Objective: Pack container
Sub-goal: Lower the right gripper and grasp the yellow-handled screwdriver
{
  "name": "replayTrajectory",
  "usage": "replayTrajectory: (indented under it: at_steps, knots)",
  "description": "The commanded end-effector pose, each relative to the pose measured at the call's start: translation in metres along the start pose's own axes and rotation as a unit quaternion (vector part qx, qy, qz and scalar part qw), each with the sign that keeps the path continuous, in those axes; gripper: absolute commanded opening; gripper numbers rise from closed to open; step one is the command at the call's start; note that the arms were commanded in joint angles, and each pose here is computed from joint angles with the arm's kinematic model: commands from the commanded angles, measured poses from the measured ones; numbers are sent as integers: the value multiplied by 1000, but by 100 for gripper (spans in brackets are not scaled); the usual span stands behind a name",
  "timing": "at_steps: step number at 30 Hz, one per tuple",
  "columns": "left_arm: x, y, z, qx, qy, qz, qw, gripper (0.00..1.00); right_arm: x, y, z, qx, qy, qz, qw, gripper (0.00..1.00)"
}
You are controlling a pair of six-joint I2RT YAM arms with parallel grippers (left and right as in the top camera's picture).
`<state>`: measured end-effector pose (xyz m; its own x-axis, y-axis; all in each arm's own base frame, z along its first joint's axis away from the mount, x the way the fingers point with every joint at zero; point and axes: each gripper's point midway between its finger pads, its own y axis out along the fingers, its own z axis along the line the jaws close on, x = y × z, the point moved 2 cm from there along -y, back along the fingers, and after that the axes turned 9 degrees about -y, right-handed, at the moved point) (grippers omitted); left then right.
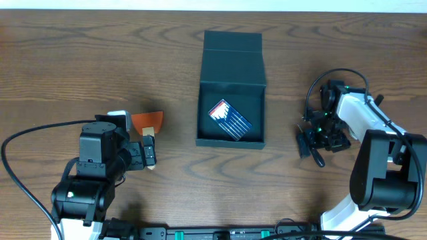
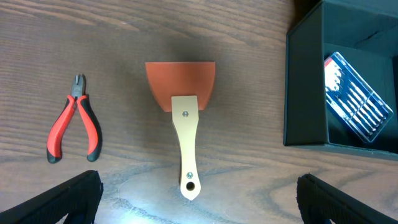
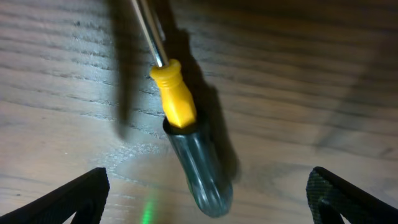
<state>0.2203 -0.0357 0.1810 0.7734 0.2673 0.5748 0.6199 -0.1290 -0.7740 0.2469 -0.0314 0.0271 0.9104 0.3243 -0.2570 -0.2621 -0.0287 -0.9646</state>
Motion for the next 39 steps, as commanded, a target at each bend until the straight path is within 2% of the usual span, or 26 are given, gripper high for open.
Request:
replayTrajectory:
  at_steps: [1, 10, 12, 23, 28, 31, 36, 39]
  knots:
    - [6, -4, -1, 1, 12, -10, 1000, 98, 0, 7, 6, -1, -40, 7, 999, 93]
    - [6, -4, -1, 1, 12, -10, 1000, 99, 14, 7, 12, -5, -83, -20, 996, 92]
    - [6, -4, -1, 1, 12, -10, 1000, 99, 17, 7, 14, -1, -92, -27, 995, 89]
    - [6, -4, -1, 1, 12, -10, 1000, 99, 14, 22, 16, -3, -92, -30, 995, 88]
    - [7, -4, -2, 1, 14, -11, 1000, 99, 14, 22, 16, -3, -93, -30, 995, 80]
    - [7, -4, -2, 1, 14, -12, 1000, 99, 14, 22, 16, -3, -92, -29, 995, 66]
    - [7, -4, -2, 1, 14, -12, 1000, 99, 14, 22, 16, -2, -74, -29, 997, 58]
    - [7, -4, -2, 1, 14, -12, 1000, 98, 14, 22, 16, -2, -74, -30, 997, 48]
